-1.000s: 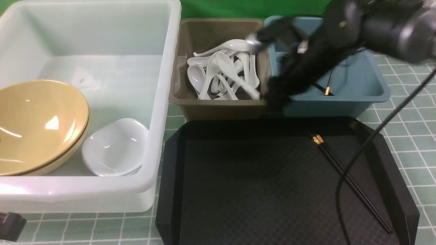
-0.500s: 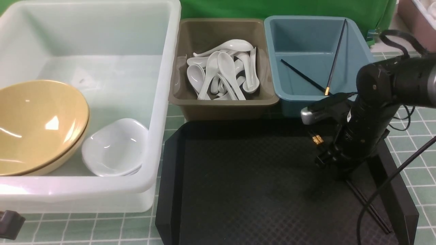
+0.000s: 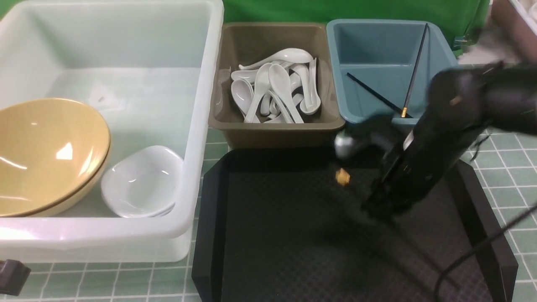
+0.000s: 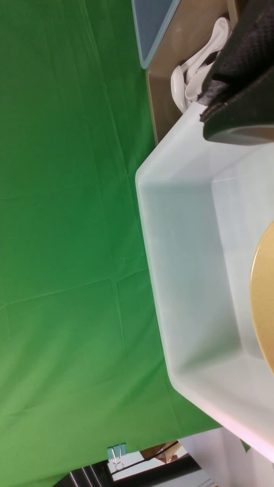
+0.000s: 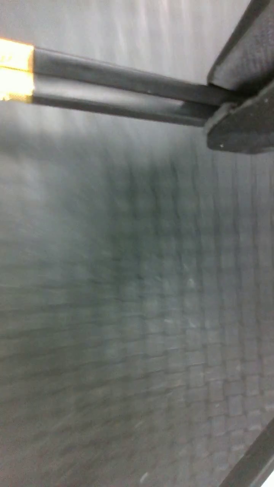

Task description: On blue table put chopsticks spoon bowls plates into blue grey white boxes.

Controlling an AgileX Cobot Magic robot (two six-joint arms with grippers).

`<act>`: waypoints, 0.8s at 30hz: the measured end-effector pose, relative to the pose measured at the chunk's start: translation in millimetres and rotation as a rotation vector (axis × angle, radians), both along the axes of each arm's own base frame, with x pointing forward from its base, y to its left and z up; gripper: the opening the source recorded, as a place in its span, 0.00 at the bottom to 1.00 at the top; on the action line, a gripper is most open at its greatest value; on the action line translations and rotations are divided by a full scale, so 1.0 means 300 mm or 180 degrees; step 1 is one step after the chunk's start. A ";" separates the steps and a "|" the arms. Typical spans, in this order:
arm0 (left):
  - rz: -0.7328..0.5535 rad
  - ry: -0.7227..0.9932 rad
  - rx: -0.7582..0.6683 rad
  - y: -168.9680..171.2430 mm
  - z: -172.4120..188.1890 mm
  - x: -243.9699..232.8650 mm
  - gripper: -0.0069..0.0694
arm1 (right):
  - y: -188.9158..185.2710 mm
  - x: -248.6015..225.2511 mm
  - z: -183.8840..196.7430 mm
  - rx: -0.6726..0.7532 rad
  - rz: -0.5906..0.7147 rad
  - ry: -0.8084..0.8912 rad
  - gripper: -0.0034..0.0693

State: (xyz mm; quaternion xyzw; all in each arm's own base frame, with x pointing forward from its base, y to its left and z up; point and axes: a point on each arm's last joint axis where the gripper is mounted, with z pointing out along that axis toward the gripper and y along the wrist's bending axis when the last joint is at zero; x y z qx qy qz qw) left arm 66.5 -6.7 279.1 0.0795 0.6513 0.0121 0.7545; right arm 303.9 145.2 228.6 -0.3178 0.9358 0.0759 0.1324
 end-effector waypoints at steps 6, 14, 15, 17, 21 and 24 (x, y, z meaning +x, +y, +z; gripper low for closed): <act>-0.0018 0.0028 0.0006 -0.002 -0.003 0.000 0.09 | -0.036 -0.004 0.256 0.0324 -0.0088 -0.1511 0.24; -0.0024 0.0037 0.0007 -0.002 -0.004 0.000 0.09 | -0.093 0.240 0.302 0.1136 -0.0745 -0.3593 0.24; -0.0024 0.0037 0.0007 -0.002 -0.004 0.000 0.09 | -0.102 0.271 0.282 0.1254 -0.0862 -0.3709 0.24; -0.0024 0.0037 0.0007 -0.002 -0.004 0.000 0.09 | -0.119 0.330 0.201 0.1377 -0.1102 -0.3600 0.24; -0.0044 0.0068 0.0013 -0.004 -0.007 0.000 0.09 | -0.152 0.414 0.000 0.1241 -0.1451 -0.2881 0.28; -0.0090 0.0139 0.0027 -0.009 -0.013 0.001 0.09 | -0.154 0.430 -0.070 0.1132 -0.1509 -0.2595 0.35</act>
